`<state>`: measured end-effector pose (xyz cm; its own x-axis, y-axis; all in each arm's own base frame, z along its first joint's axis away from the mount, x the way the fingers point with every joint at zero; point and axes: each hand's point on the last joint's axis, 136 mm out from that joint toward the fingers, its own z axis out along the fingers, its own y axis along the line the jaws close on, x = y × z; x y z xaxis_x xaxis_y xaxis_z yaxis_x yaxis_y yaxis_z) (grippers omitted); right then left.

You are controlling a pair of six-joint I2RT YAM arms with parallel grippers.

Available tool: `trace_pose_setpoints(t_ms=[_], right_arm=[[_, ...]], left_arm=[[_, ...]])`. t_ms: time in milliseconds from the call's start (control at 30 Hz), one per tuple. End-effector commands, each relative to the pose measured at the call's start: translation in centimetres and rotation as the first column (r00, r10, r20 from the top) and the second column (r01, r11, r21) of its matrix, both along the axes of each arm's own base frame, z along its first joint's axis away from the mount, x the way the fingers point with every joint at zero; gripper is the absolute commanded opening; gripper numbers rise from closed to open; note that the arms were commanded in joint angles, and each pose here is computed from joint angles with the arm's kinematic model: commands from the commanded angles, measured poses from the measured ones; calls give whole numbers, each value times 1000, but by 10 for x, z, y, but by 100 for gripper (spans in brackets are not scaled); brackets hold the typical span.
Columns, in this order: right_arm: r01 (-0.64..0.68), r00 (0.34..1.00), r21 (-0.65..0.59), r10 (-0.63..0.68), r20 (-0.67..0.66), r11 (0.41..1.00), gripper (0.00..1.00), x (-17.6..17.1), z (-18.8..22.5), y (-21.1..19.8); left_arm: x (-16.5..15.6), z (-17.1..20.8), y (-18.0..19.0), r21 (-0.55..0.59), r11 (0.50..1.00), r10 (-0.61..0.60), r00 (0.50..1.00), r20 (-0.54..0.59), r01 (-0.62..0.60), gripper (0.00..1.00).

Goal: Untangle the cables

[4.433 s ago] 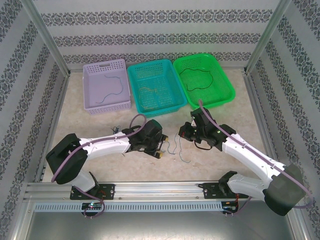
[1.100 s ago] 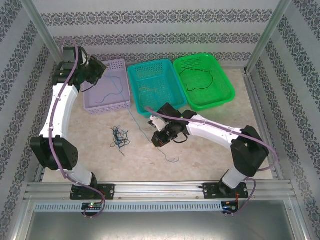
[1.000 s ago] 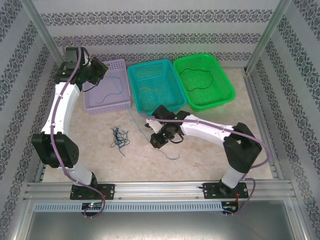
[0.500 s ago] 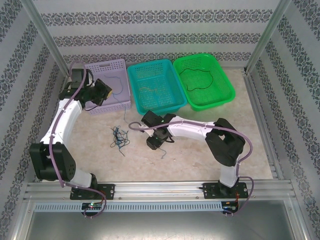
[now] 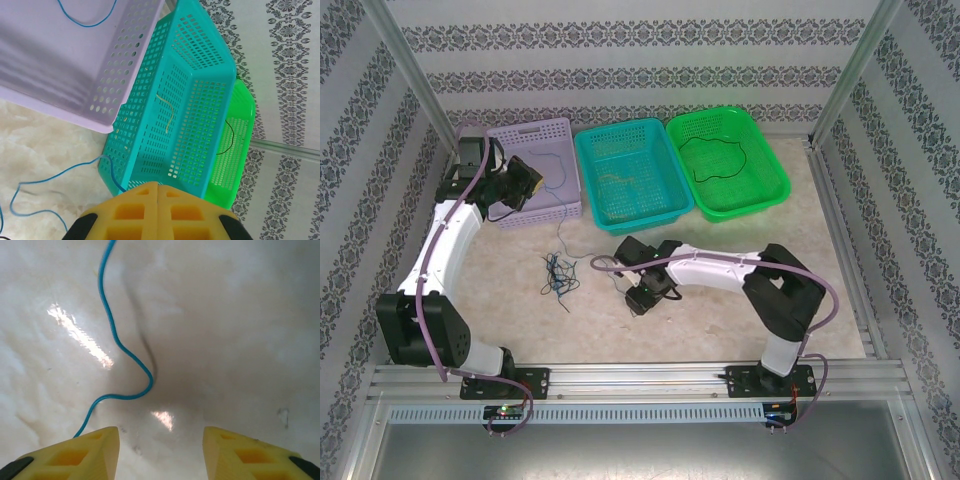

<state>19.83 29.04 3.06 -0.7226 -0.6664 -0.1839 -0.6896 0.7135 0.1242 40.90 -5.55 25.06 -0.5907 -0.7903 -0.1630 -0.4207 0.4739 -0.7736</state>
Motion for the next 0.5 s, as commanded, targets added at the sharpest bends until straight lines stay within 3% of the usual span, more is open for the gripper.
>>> trace_pose_setpoints(t_ms=[0,233,367,467], right_arm=[[139,986,77,-131,-103,987,44,-12,11,8],[251,946,131,-215,-242,959,44,-25,22,21],[400,891,186,-334,-307,897,47,-12,48,29],[534,807,170,-441,-392,828,46,-6,58,32]], left_arm=[[-4,11,-5,3,1000,-20,999,38,20,0],[-5,11,-7,-4,1000,-29,999,41,29,0],[-7,10,-7,-4,1000,-30,999,39,30,0],[-8,9,-7,-7,999,-31,999,39,31,0]])
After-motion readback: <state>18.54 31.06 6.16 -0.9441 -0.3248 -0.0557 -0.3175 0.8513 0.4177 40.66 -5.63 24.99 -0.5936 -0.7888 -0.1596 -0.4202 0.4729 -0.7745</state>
